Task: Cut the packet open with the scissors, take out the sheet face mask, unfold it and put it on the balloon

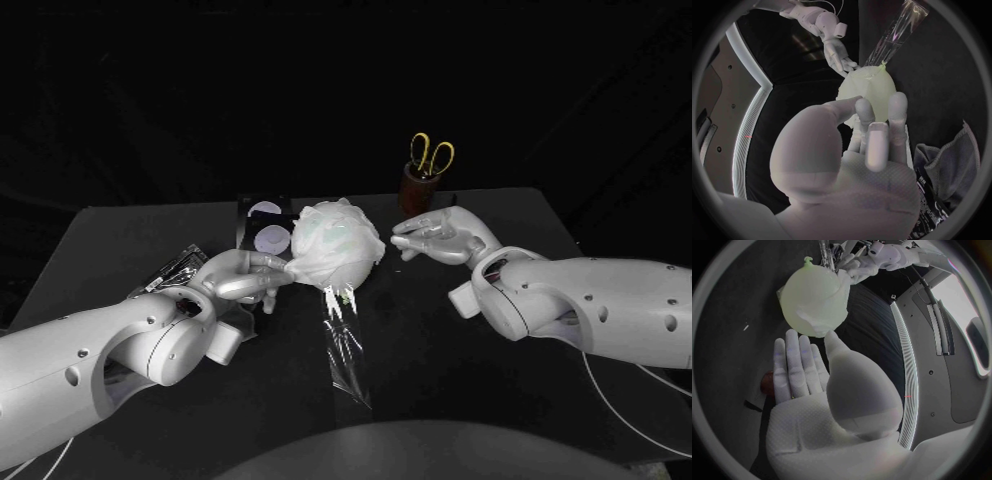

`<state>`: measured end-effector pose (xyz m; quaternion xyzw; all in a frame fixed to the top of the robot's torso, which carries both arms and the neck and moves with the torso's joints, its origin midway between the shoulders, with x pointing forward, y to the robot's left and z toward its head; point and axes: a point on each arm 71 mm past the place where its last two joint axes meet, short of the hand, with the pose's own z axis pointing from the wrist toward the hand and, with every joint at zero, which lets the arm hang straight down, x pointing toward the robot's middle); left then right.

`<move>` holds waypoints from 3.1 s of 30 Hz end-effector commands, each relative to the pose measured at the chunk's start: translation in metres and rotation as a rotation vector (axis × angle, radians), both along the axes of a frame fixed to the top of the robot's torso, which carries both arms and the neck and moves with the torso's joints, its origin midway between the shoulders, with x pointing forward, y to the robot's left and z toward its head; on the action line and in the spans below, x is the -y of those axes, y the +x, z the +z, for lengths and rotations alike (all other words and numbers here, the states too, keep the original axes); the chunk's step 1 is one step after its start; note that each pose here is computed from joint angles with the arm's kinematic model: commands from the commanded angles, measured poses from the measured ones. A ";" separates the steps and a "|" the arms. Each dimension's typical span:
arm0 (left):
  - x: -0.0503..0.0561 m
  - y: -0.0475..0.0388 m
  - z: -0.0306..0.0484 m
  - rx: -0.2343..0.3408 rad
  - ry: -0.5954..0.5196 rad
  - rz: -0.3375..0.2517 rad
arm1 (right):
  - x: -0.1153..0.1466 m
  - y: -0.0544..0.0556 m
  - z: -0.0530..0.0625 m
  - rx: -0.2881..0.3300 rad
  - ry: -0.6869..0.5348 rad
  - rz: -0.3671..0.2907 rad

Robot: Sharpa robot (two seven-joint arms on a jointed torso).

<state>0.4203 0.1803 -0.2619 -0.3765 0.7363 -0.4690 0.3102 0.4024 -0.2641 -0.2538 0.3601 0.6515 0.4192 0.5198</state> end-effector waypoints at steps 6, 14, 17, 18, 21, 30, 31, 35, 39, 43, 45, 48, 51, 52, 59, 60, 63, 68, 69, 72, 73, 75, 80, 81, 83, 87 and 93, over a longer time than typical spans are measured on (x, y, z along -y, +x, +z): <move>0.006 -0.0005 0.0076 0.060 -0.071 0.005 | -0.001 -0.008 -0.013 -0.063 -0.096 0.032; 0.014 -0.0058 0.0105 0.054 -0.111 -0.047 | 0.001 -0.008 -0.017 -0.075 -0.121 0.010; 0.017 -0.0085 0.0114 0.045 -0.124 -0.069 | 0.000 -0.008 -0.018 -0.077 -0.123 0.011; 0.018 -0.0095 0.0118 0.042 -0.128 -0.077 | -0.001 -0.007 -0.018 -0.078 -0.123 0.013; 0.019 -0.0117 0.0127 0.034 -0.141 -0.088 | -0.003 -0.007 -0.020 -0.083 -0.122 0.018; 0.022 -0.0158 0.0163 0.023 -0.200 -0.093 | -0.005 -0.007 -0.023 -0.098 -0.123 0.028; 0.022 -0.0163 0.0169 0.020 -0.212 -0.092 | -0.005 -0.007 -0.024 -0.099 -0.124 0.028; 0.024 -0.0177 0.0184 0.011 -0.248 -0.092 | -0.005 -0.006 -0.025 -0.101 -0.123 0.028; 0.025 -0.0187 0.0194 -0.004 -0.283 -0.089 | -0.006 -0.007 -0.026 -0.105 -0.114 0.027; 0.025 -0.0188 0.0196 -0.019 -0.310 -0.078 | -0.008 -0.007 -0.027 -0.109 -0.101 0.026; 0.025 -0.0188 0.0198 -0.027 -0.326 -0.072 | -0.010 -0.007 -0.028 -0.112 -0.097 0.028; 0.026 -0.0189 0.0201 -0.039 -0.350 -0.066 | -0.011 -0.006 -0.029 -0.117 -0.094 0.028; 0.027 -0.0192 0.0206 -0.050 -0.373 -0.066 | -0.013 -0.005 -0.031 -0.120 -0.091 0.027; 0.027 -0.0194 0.0207 -0.053 -0.380 -0.067 | -0.013 -0.005 -0.031 -0.122 -0.090 0.026; 0.028 -0.0197 0.0206 -0.069 -0.396 -0.063 | -0.017 -0.002 -0.034 -0.128 -0.075 0.016; 0.028 -0.0196 0.0205 -0.071 -0.396 -0.060 | -0.017 -0.002 -0.034 -0.128 -0.073 0.014; 0.027 -0.0193 0.0200 -0.078 -0.397 -0.047 | -0.019 0.000 -0.035 -0.130 -0.064 0.011; 0.027 -0.0194 0.0195 -0.086 -0.396 -0.041 | -0.023 0.001 -0.036 -0.132 -0.055 0.015; 0.027 -0.0194 0.0195 -0.087 -0.396 -0.041 | -0.024 0.001 -0.036 -0.133 -0.053 0.017; 0.027 -0.0196 0.0193 -0.091 -0.395 -0.041 | -0.027 0.001 -0.036 -0.132 -0.048 0.024; 0.027 -0.0197 0.0193 -0.091 -0.395 -0.041 | -0.028 0.001 -0.036 -0.132 -0.047 0.026; 0.027 -0.0198 0.0193 -0.093 -0.394 -0.041 | -0.029 0.001 -0.037 -0.132 -0.044 0.031; 0.027 -0.0199 0.0192 -0.094 -0.393 -0.040 | -0.032 0.000 -0.037 -0.133 -0.039 0.041; 0.027 -0.0199 0.0192 -0.094 -0.393 -0.040 | -0.032 0.000 -0.037 -0.132 -0.039 0.043; 0.027 -0.0200 0.0192 -0.095 -0.393 -0.039 | -0.033 0.000 -0.036 -0.129 -0.037 0.047; 0.027 -0.0200 0.0192 -0.094 -0.392 -0.037 | -0.034 -0.002 -0.034 -0.103 -0.033 0.050; 0.025 -0.0194 0.0190 -0.089 -0.387 -0.026 | -0.031 -0.005 -0.029 -0.063 -0.012 0.036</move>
